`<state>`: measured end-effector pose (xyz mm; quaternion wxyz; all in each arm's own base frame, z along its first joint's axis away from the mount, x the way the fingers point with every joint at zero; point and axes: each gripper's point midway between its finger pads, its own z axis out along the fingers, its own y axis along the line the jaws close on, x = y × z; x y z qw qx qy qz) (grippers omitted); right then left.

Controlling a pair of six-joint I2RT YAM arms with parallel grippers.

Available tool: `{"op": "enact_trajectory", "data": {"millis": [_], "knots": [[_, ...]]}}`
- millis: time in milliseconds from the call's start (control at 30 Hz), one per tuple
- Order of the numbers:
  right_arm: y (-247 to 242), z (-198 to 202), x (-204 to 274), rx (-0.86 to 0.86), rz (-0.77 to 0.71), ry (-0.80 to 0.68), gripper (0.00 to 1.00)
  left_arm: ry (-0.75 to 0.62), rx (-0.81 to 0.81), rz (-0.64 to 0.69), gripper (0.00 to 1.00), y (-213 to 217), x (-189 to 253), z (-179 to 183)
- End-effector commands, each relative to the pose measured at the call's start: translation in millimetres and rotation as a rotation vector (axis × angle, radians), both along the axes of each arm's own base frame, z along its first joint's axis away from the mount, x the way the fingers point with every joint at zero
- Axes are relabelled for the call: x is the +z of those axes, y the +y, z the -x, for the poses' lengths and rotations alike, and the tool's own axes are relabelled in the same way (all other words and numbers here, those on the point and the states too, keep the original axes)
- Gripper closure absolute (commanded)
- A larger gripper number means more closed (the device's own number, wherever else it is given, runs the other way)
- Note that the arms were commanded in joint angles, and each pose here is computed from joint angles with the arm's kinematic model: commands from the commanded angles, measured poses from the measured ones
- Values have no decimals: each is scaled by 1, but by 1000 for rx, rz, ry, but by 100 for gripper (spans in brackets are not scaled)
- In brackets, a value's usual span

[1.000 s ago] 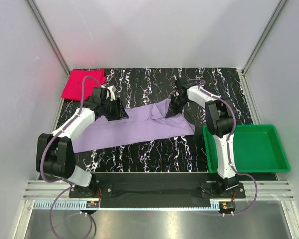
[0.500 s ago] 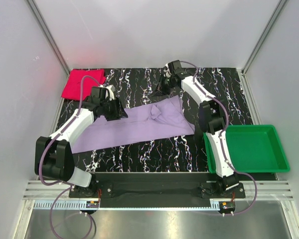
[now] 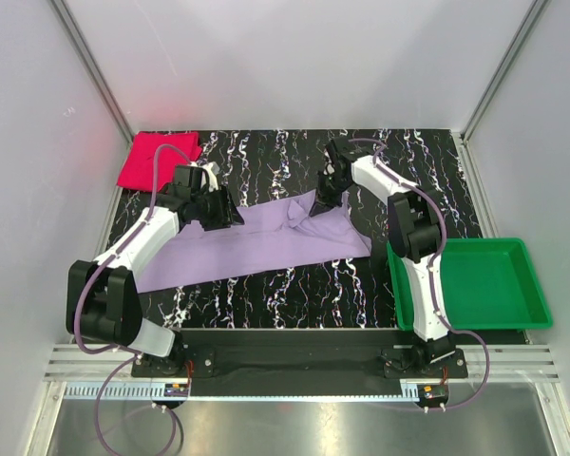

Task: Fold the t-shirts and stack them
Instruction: Fold the tshirt

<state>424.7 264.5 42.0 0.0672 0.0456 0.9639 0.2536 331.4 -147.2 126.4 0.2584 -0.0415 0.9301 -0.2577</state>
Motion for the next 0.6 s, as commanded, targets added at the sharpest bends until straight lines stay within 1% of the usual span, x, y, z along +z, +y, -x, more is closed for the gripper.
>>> {"op": "enact_trajectory", "data": {"millis": [0, 133, 167, 267, 300, 333, 367, 400, 433, 467, 500, 533, 567], "knots": [[5, -1, 17, 16, -23, -48, 100, -74, -14, 23, 48, -3, 24, -4], [18, -2, 11, 14, -69, -11, 100, -76, -15, 20, 48, -3, 24, -2], [25, -1, 14, 16, -101, -5, 100, -82, -15, 21, 48, -3, 26, -1], [48, -9, 32, 44, -156, -65, 100, -87, -11, 10, 48, 0, 26, 0], [54, -10, 29, 46, -175, -52, 100, -87, -10, 7, 48, 0, 26, 0], [66, -15, 40, 54, -208, -66, 100, -86, -8, 4, 48, 1, 25, 0], [76, -13, 45, 61, -253, -42, 100, -85, -9, 3, 48, 1, 25, 1], [84, -13, 38, 70, -265, -22, 100, -85, -9, 3, 48, 1, 26, 1], [100, -18, 56, 97, -307, -58, 100, -88, -7, 3, 48, 1, 27, 1], [109, -19, 62, 97, -332, -55, 100, -85, -8, 5, 48, 0, 26, 1], [117, -20, 58, 108, -354, -41, 100, -90, -5, 4, 47, 1, 27, 0], [131, -22, 83, 143, -416, -73, 100, -88, -6, 5, 47, 0, 27, 0], [135, -24, 89, 148, -431, -80, 100, -89, -2, 7, 47, 1, 29, -1]]}}
